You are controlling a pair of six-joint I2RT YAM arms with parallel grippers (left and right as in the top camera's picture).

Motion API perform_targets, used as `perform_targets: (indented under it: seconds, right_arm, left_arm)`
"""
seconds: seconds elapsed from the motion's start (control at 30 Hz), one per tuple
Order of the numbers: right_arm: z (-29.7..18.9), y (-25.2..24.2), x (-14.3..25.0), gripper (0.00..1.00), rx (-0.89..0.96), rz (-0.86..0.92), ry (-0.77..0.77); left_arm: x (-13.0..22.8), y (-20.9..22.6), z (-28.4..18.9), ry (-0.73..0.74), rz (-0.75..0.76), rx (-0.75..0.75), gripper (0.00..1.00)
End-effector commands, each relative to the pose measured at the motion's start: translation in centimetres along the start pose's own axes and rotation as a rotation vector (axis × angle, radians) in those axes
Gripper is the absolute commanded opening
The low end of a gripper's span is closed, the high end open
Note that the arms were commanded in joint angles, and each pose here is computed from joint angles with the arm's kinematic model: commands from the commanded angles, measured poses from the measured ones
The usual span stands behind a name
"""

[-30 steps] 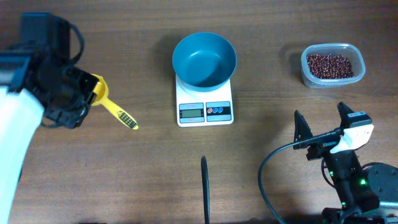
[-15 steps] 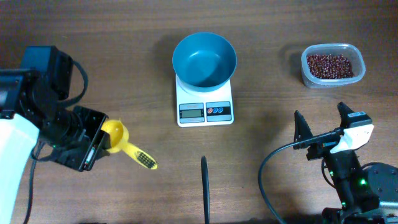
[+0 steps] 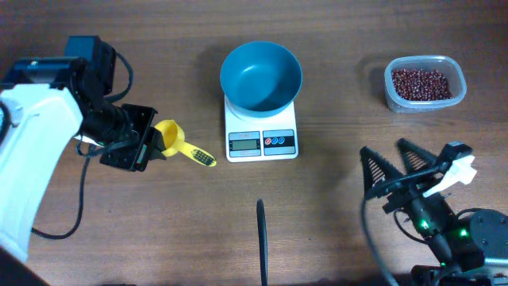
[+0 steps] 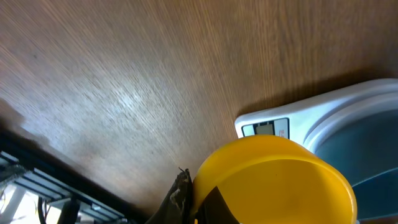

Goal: Scoop item into bowl and weigh 50g on scale

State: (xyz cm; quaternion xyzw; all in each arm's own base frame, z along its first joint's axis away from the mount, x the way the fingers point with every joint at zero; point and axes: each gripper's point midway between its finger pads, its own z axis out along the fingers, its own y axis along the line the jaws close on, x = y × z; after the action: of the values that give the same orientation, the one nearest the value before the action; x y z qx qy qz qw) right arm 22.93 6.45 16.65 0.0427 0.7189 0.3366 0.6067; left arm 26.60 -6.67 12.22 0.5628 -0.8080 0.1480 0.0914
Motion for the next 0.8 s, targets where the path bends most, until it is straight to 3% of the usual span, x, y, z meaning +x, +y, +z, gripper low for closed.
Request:
perform_targets:
  seconds: [0.0, 0.1, 0.2, 0.27, 0.53, 0.77]
  right_arm:
    - [-1.6, 6.0, 4.3, 0.99, -0.319, 0.375, 0.307]
    - [-1.7, 6.3, 4.2, 0.99, -0.313, 0.508, 0.332]
    - [-2.1, 8.1, 2.0, 0.99, -0.416, 0.371, 0.261]
    - [-2.3, 8.8, 1.6, 0.95, -0.432, 0.403, 0.274]
    - [-1.2, 8.2, 1.1, 0.92, -0.335, 0.636, 0.370]
    - [3.2, 7.7, -3.5, 0.91, -0.241, 0.747, 0.459]
  left_arm:
    - [1.0, -0.2, 0.2, 0.057, -0.016, 0.008, 0.00]
    - [1.4, -0.5, 0.2, 0.086, -0.016, 0.021, 0.00]
    - [2.2, -1.0, 0.1, 0.131, -0.011, 0.047, 0.00]
    - [2.4, -1.6, 0.0, 0.149, -0.001, 0.076, 0.00]
    - [2.6, -2.0, -0.2, 0.160, -0.030, 0.087, 0.00]
    - [2.9, -4.3, -1.9, 0.115, -0.125, 0.143, 0.00]
